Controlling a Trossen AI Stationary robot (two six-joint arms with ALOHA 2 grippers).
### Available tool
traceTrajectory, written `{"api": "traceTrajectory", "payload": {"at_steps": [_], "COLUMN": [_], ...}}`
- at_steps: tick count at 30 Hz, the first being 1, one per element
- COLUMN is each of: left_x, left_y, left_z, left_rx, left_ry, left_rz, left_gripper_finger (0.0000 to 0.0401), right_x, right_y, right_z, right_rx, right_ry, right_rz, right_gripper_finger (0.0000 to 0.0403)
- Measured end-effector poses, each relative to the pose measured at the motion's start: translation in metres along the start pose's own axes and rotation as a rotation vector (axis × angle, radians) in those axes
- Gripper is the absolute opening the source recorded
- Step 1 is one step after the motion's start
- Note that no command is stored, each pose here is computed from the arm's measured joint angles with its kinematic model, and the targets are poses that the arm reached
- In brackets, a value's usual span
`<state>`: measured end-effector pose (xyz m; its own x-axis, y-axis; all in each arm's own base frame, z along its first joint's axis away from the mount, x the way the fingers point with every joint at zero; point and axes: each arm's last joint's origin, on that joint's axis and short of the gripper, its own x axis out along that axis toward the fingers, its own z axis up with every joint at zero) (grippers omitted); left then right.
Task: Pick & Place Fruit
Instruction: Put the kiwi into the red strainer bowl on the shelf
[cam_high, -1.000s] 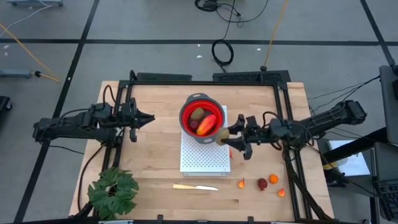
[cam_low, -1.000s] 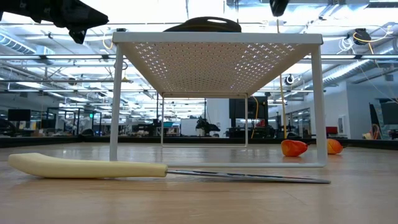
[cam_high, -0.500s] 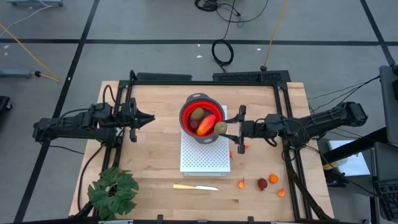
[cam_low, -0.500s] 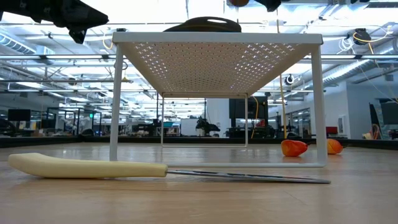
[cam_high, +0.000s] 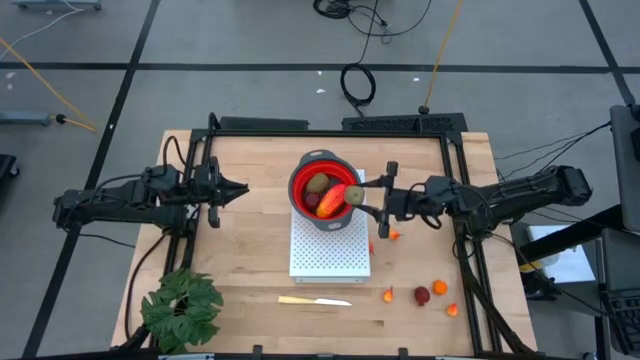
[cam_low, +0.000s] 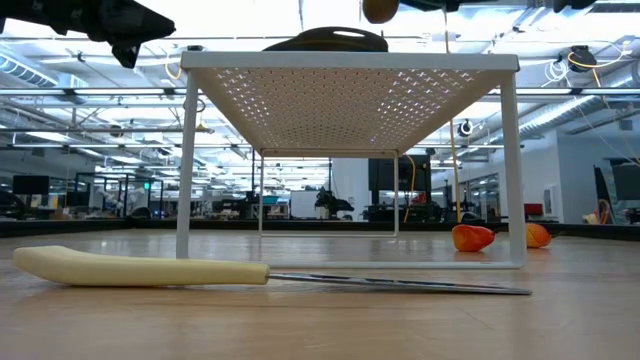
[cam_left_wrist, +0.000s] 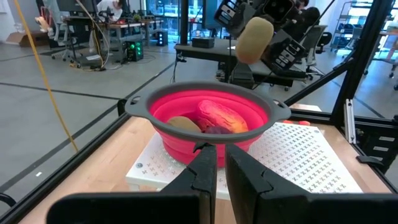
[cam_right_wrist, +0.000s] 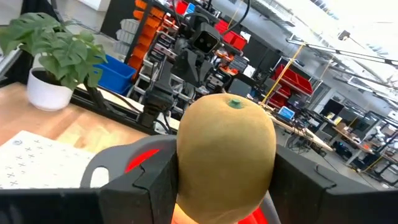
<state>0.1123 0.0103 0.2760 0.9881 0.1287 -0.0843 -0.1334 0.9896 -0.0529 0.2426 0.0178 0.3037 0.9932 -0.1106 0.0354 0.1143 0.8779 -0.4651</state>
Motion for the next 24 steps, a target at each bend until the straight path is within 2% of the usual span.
{"api": "traceTrajectory", "payload": {"at_steps": [5,11,19,24], "left_x": [0.0,0.0,0.0,0.0], "left_y": [0.0,0.0,0.0,0.0], "left_z": [0.0,0.0,0.0,0.0], "left_rx": [0.0,0.0,0.001,0.002], "left_ry": [0.0,0.0,0.0,0.0], "left_rz": [0.0,0.0,0.0,0.0], "left_gripper_finger": [0.0031,0.0031,0.0031,0.0031], "right_x": [0.0,0.001,0.006,0.012], "right_y": [-0.002,-0.007,-0.025,-0.04], "right_z": [-0.001,-0.004,0.012,0.028], "right_rx": [0.021,0.167,0.19,0.206], "right_ry": [0.003,0.018,0.187,0.274], "right_rz": [-0.007,-0.027,0.054,0.057], "right_gripper_finger": [0.0199,0.0199,0.0199,0.0199]}}
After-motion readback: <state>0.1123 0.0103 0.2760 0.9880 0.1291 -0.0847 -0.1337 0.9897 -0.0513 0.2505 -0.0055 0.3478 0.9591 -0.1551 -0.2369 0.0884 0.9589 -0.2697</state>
